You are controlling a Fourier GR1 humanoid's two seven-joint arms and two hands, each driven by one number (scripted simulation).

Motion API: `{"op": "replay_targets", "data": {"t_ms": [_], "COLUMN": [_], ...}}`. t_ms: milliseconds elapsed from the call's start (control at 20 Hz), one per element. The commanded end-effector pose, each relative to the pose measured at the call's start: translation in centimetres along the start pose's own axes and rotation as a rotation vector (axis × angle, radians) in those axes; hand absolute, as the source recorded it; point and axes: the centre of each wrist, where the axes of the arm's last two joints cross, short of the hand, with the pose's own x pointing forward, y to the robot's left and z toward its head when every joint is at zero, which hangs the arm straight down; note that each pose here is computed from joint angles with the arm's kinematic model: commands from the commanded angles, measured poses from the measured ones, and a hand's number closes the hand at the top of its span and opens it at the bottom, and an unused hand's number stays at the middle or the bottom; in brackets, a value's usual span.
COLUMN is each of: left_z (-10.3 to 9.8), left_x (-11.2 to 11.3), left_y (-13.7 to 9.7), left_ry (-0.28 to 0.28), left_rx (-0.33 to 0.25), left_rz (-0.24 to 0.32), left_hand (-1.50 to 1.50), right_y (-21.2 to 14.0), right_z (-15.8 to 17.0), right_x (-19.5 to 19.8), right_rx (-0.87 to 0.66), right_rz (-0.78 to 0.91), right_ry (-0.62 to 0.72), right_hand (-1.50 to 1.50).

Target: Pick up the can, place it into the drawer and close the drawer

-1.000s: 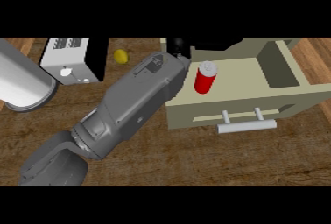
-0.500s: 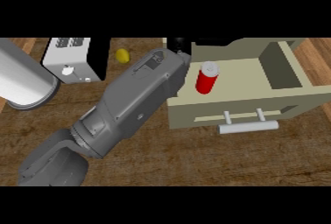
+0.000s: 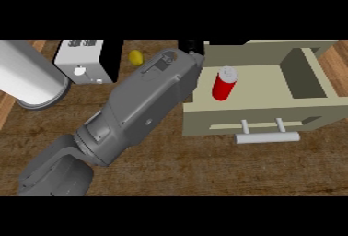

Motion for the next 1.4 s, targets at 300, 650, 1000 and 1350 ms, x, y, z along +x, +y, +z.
{"op": "replay_targets", "data": {"t_ms": [300, 650, 1000, 1350], "left_z": [0.4, 0.3, -0.7, -1.0], "left_x": [0.3, 1.3, 0.8, 1.5], "left_y": [-0.4, -0.2, 2.9, 5.2], "left_ry": [0.039, 0.039, 0.04, 0.037], "left_rx": [-0.019, 0.015, 0.041, 0.042], "left_rz": [0.023, 0.012, -0.025, -0.039], "left_hand": [-1.5, -1.5, -1.5, -1.5], "right_y": [6.0, 10.4, 13.9, 17.8], "right_z": [-5.5, -10.6, -14.6, -17.5], "right_x": [-0.8, -2.1, -4.8, -9.8], "right_rx": [0.112, 0.117, 0.232, 0.268], "right_rz": [0.255, 0.4, 0.544, 0.706], "right_ry": [-0.028, -0.053, -0.066, -0.027], "right_hand": [-1.5, -1.5, -1.5, -1.5]}}
